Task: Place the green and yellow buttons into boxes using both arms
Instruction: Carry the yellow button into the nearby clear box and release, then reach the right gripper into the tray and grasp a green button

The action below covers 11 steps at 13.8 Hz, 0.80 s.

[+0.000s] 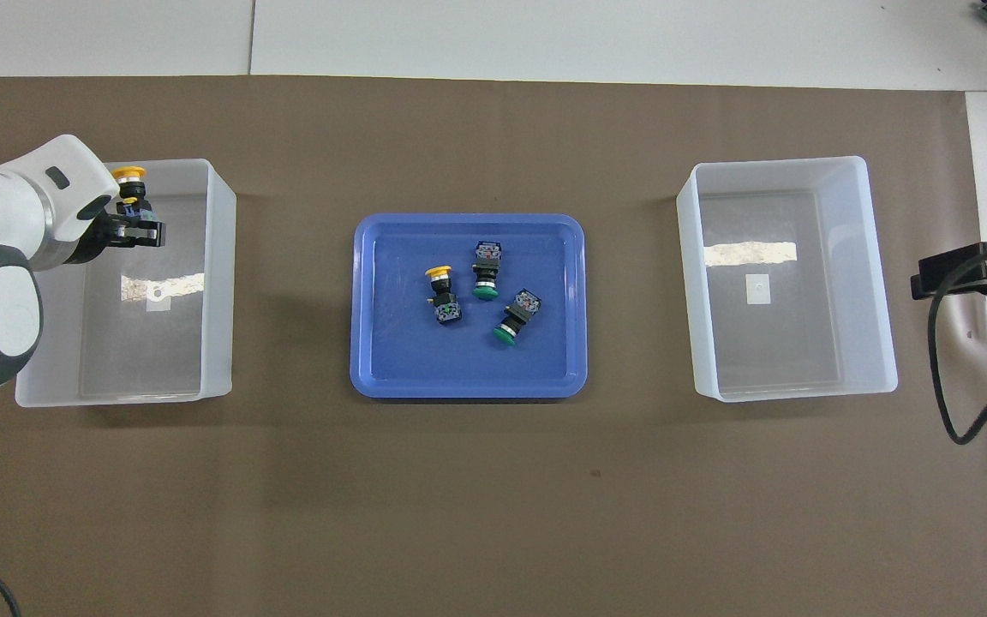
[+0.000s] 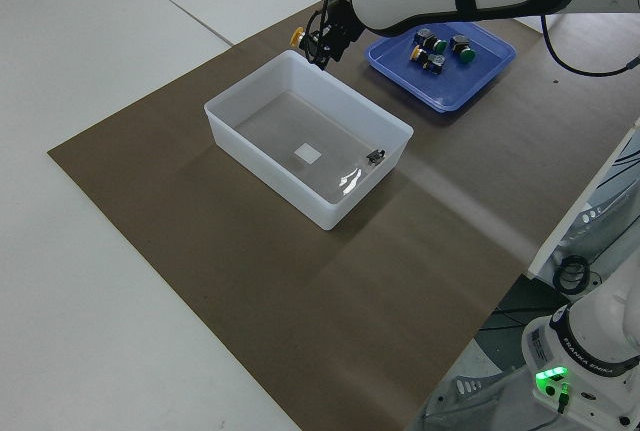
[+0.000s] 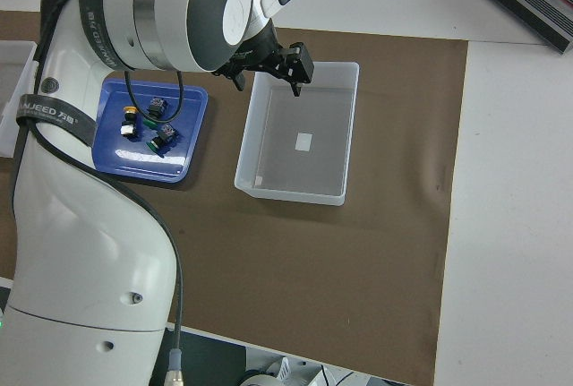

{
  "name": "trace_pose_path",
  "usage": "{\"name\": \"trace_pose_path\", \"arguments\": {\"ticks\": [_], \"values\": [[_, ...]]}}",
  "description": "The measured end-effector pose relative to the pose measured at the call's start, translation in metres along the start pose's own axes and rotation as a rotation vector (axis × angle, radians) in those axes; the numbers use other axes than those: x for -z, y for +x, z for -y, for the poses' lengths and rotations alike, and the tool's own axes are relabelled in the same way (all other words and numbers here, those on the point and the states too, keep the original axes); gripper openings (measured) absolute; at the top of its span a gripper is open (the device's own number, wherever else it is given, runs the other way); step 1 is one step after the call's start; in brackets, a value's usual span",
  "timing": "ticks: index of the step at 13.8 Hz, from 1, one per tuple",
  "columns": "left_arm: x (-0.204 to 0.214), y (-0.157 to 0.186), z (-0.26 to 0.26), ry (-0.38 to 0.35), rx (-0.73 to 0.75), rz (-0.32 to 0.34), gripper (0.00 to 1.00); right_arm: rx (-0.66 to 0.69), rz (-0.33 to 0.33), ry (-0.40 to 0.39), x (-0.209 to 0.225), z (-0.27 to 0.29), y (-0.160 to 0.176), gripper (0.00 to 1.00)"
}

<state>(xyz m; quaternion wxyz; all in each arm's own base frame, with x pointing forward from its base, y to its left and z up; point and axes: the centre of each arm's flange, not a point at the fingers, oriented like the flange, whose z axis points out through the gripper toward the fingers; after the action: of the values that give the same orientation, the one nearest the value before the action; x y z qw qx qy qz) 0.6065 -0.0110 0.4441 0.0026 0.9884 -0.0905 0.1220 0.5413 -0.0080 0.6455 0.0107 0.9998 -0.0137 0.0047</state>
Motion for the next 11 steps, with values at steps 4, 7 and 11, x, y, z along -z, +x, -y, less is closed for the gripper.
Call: {"name": "trace_pose_path", "arguments": {"ticks": [4,7,11], "values": [[-0.024,-0.016,0.026,0.012,-0.082,-0.003,0.36,-0.007,-0.068,0.018,-0.03,0.055,0.017,1.0],[-0.048,-0.019,0.03,0.01,-0.093,0.006,0.36,-0.093,-0.101,0.046,-0.084,0.138,0.041,1.0],[-0.086,-0.02,0.029,0.004,-0.097,0.01,0.36,-0.283,-0.157,0.12,-0.178,0.262,0.061,1.0]]}}
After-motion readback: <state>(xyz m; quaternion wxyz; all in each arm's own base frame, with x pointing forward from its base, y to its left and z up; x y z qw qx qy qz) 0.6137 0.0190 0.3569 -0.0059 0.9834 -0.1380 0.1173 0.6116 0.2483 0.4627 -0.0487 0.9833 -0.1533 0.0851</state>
